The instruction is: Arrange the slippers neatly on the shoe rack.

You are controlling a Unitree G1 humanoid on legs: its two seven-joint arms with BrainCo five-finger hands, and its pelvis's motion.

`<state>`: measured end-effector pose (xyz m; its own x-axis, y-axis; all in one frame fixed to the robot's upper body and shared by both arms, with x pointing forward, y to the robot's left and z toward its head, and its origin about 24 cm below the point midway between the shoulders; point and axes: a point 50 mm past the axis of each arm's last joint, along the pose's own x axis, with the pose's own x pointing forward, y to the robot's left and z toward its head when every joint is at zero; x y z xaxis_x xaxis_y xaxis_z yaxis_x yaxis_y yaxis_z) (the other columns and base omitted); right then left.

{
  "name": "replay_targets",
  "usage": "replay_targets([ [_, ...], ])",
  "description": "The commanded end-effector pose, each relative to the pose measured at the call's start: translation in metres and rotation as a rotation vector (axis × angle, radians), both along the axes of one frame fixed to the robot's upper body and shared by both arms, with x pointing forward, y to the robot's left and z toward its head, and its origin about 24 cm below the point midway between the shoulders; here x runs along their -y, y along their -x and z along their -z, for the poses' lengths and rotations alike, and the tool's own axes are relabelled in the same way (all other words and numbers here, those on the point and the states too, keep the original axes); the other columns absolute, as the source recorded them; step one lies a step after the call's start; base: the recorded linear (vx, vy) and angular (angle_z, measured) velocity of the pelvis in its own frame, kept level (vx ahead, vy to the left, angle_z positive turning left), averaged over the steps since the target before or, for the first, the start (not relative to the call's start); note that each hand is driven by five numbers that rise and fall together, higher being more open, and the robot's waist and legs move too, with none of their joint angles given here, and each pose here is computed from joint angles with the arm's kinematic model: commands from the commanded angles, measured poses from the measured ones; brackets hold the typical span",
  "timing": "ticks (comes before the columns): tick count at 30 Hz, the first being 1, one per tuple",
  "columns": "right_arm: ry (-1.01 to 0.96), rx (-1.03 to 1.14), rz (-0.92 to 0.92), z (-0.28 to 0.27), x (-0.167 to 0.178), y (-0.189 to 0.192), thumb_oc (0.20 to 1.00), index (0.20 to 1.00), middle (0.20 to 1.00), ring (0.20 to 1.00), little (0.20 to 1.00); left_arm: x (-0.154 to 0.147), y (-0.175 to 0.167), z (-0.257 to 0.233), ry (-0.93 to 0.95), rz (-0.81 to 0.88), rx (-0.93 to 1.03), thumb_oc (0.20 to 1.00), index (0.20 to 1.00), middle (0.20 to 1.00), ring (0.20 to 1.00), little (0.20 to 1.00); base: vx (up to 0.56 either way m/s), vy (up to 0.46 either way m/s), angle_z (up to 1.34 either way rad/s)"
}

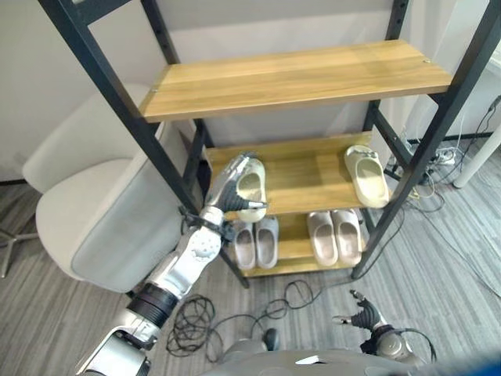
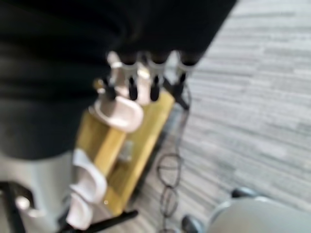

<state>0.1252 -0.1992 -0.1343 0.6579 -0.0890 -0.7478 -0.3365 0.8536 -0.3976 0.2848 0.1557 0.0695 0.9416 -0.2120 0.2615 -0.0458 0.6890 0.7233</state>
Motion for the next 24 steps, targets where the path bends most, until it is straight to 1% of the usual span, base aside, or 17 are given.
replay_targets([
  [1,0.000,-0.033,-0.048,0.003,-0.002,0.022,1.000,1.000,1.000,1.000,1.000,-0.008,-0.012,-0.022,-0.045,-0.043,0.121,1.000,1.000,1.000,1.000,1.000,0.07,0.045,-0.04],
  [6,0.019,-0.050,-0.058,0.004,0.002,0.025,1.000,1.000,1.000,1.000,1.000,-0.005,-0.024,-0.016,-0.084,-0.076,0.091,1.000,1.000,1.000,1.000,1.000,0.05,0.045,-0.06],
  [8,0.042,-0.039,-0.060,0.003,0.007,0.022,1.000,1.000,1.000,1.000,1.000,-0.002,-0.037,-0.011,-0.138,-0.112,0.070,1.000,1.000,1.000,1.000,1.000,0.03,0.072,-0.14],
  [12,0.058,-0.022,-0.056,0.001,0.010,0.018,1.000,1.000,1.000,1.000,1.000,-0.003,-0.046,-0.013,-0.159,-0.147,0.077,1.000,1.000,1.000,1.000,1.000,0.01,0.036,-0.09],
  [17,0.087,-0.018,-0.054,0.001,0.015,0.018,1.000,1.000,1.000,1.000,1.000,-0.006,-0.053,-0.019,-0.192,-0.182,0.100,1.000,1.000,1.000,1.000,1.000,0.02,0.034,-0.07],
  [18,0.100,-0.014,-0.053,0.001,0.017,0.017,1.000,1.000,1.000,1.000,1.000,-0.009,-0.056,-0.021,-0.219,-0.198,0.112,1.000,1.000,1.000,1.000,1.000,0.01,0.029,-0.11],
  [24,0.129,0.002,-0.046,-0.001,0.022,0.011,1.000,1.000,1.000,1.000,1.000,-0.020,-0.062,-0.026,-0.229,-0.262,0.120,1.000,1.000,1.000,1.000,1.000,0.01,0.028,-0.09],
])
